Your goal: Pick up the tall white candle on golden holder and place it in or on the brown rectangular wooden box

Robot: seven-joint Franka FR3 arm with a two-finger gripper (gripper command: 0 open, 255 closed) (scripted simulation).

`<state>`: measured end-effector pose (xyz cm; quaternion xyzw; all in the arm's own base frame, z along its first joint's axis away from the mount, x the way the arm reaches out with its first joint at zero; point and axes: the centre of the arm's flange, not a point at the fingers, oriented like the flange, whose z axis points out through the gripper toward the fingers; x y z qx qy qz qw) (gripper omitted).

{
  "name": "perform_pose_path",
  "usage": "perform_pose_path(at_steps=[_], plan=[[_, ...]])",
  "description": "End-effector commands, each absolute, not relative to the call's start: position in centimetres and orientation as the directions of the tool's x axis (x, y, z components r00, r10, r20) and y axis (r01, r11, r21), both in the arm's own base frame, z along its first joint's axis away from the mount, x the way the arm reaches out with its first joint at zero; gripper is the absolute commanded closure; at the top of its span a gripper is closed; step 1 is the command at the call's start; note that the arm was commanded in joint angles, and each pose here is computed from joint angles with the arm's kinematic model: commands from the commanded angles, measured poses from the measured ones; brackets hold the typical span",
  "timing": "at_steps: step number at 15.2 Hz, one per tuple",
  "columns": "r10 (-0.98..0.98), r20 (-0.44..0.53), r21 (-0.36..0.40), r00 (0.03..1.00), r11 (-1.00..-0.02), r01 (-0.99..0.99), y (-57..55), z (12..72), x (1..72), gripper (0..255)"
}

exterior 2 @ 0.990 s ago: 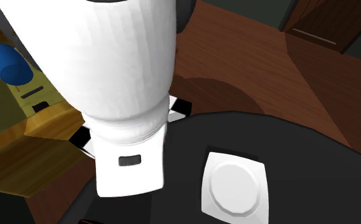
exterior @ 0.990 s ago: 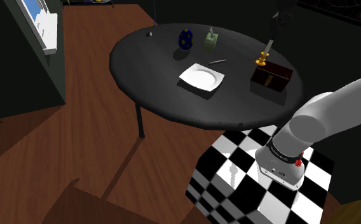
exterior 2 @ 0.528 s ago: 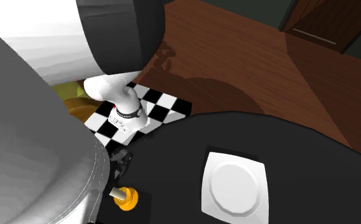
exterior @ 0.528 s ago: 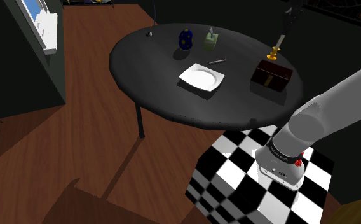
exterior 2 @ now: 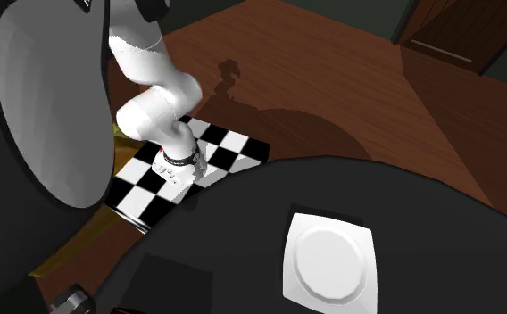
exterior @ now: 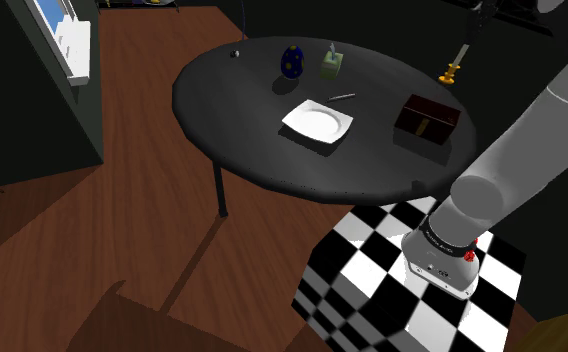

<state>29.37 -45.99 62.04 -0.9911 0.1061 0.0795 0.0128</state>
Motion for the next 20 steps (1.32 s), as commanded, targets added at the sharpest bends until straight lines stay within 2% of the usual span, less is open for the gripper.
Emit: perform_pose_path(at_steps=[1,3,20], plan=[[-0.204,-0.160,-0.007,0.966,-0.978,-0.208,-48.5,62.4,29.3,255],[-0.204,-0.160,-0.007,0.966,-0.978,-0.208,-51.0,62.8,28.8,255],[-0.204,-0.160,-0.008,0.966,-0.978,-0.208,-51.0,53.8,28.8,255]])
